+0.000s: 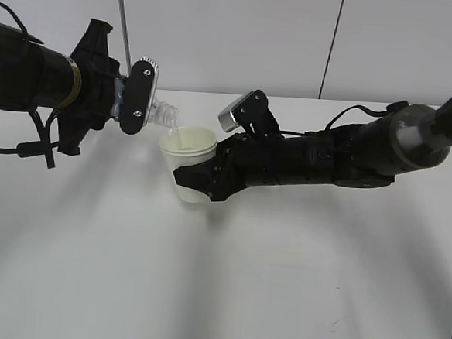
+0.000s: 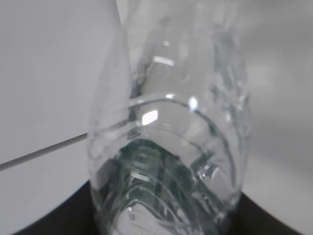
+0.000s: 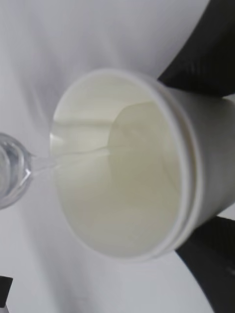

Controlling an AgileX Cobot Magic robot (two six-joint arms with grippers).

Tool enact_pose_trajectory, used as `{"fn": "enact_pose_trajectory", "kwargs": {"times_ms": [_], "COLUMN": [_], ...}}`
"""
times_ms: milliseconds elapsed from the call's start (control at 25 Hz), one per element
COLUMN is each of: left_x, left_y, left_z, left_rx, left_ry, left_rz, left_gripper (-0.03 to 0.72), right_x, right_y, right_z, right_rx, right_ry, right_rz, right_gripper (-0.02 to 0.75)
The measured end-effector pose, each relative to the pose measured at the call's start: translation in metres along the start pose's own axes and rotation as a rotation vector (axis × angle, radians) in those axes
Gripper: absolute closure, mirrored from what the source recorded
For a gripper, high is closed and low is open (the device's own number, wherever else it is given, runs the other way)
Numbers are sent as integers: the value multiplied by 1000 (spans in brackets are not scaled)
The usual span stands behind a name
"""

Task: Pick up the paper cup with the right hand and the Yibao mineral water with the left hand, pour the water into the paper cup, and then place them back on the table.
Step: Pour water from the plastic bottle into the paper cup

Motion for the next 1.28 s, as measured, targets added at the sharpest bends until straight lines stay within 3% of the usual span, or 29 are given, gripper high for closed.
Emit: {"fn": "enact_pose_trajectory", "kwargs": {"times_ms": [360, 640, 800, 1040, 1280], "left_x": [0, 0, 0, 0, 1], "left_y": [0, 0, 0, 0, 0], "left_z": [0, -1, -2, -3, -8], "left_rx": [0, -4, -15, -22, -62], "left_ry": [-18, -111, -219, -457, -713], "left_rz": [0, 0, 0, 3, 13], "left_gripper": [362, 363, 363, 363, 363], "right_x": [0, 0, 0, -2, -13], "right_y": [0, 0, 0, 0, -1], "right_z": [0, 0, 0, -2, -7], "right_rx": [1, 2, 2, -13, -58], "right_ry": [-1, -1, -1, 18, 95], "right_rz": [-1, 1, 1, 12, 100], "right_gripper": [241, 242, 242, 242, 242]}}
Point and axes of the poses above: a point on each arm's last joint axis where the gripper is mounted, y pointing out along that axis toward the gripper, x along the wrist's bending axis when the last joint is at zero, z = x × y, the point moved 4 cm from there along y, pointing out along that axis toward the gripper, and after that the axes turned 14 degrees about y, right-handed, at the moved point
